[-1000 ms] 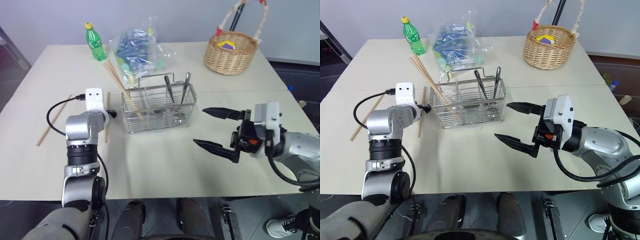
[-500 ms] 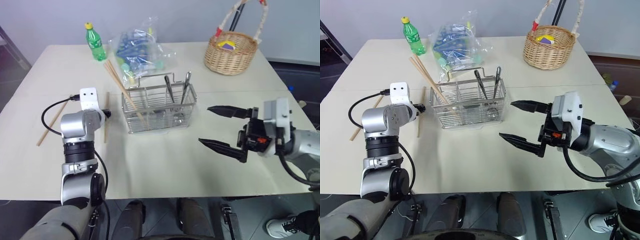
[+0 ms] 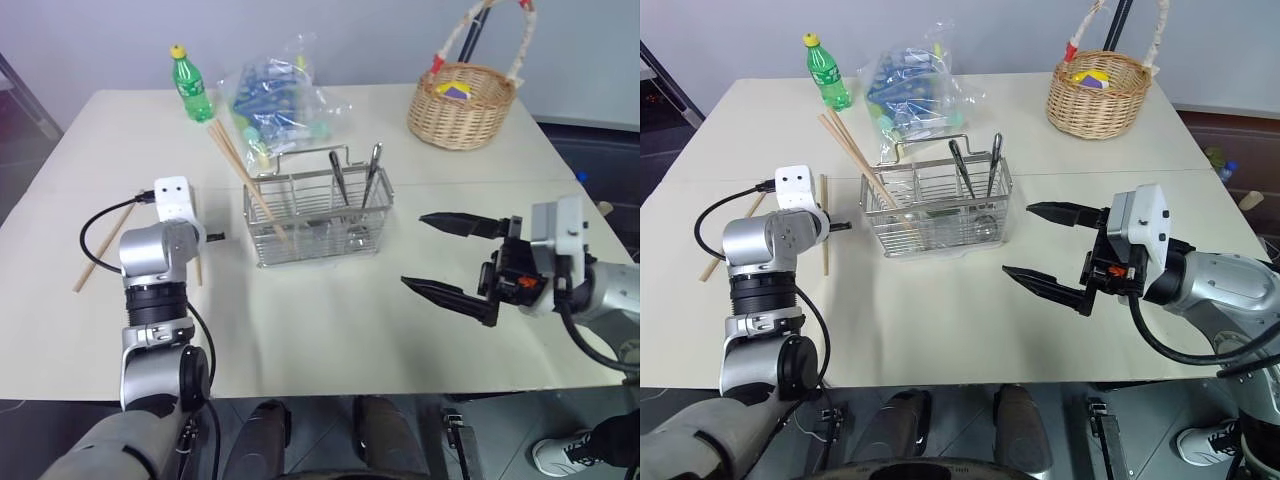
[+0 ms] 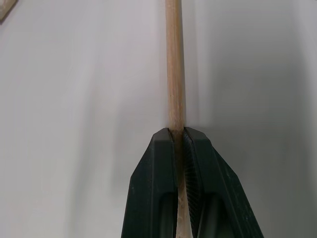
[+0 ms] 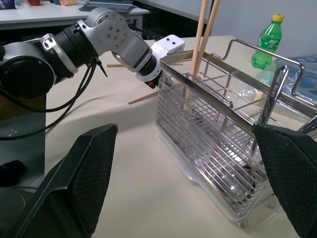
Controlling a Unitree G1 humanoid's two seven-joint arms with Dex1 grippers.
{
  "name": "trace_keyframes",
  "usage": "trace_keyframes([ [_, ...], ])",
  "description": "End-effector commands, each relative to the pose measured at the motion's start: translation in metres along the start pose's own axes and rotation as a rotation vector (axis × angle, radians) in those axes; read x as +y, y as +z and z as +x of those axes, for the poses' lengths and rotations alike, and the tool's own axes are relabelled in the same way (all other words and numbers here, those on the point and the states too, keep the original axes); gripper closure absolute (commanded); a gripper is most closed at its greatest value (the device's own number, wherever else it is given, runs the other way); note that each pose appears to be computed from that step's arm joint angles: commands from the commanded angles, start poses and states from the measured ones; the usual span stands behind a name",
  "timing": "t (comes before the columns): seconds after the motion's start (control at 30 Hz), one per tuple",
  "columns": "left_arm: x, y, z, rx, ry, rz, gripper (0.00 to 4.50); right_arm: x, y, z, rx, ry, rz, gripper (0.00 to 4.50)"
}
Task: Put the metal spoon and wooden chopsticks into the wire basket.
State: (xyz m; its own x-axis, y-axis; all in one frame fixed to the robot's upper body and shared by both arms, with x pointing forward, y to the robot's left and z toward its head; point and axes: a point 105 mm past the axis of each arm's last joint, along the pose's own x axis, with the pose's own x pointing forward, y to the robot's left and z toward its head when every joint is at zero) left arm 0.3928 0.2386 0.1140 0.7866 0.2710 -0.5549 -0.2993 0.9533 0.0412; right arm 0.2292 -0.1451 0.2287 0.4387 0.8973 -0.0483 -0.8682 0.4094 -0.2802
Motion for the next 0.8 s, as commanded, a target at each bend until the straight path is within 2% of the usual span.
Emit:
trace_keyframes([
  [0.03, 0.028, 0.004, 0.003, -0.024, 0.112, 0.014, 4.48, 0.003, 0.009, 0.001, -0.026, 0.01, -0.038, 0.0],
  [0.17, 0.048, 0.04, -0.004, -0.191, 0.091, 0.015, 4.48, 0.001, 0.011, 0.0, -0.029, 0.002, -0.041, 0.0],
  [0.27, 0.077, 0.092, -0.024, -0.447, 0.073, -0.006, 4.48, 0.0, 0.014, 0.0, -0.038, -0.002, -0.045, 0.0],
  [0.3, 0.081, 0.101, -0.028, -0.497, 0.065, -0.004, 4.48, 0.0, 0.015, 0.0, -0.039, -0.001, -0.046, 0.0],
  [0.47, 0.079, 0.175, -0.092, -0.978, -0.184, -0.006, 4.48, 0.001, 0.012, 0.004, -0.045, -0.007, -0.045, 0.0],
  [0.63, 0.039, 0.195, -0.155, -1.239, -0.592, 0.015, 4.48, -0.001, 0.011, 0.004, -0.051, -0.02, -0.046, 0.0],
  [0.8, 0.015, 0.202, -0.197, -1.316, -0.902, -0.061, 4.48, -0.001, 0.01, 0.005, -0.055, -0.03, -0.048, 0.0],
])
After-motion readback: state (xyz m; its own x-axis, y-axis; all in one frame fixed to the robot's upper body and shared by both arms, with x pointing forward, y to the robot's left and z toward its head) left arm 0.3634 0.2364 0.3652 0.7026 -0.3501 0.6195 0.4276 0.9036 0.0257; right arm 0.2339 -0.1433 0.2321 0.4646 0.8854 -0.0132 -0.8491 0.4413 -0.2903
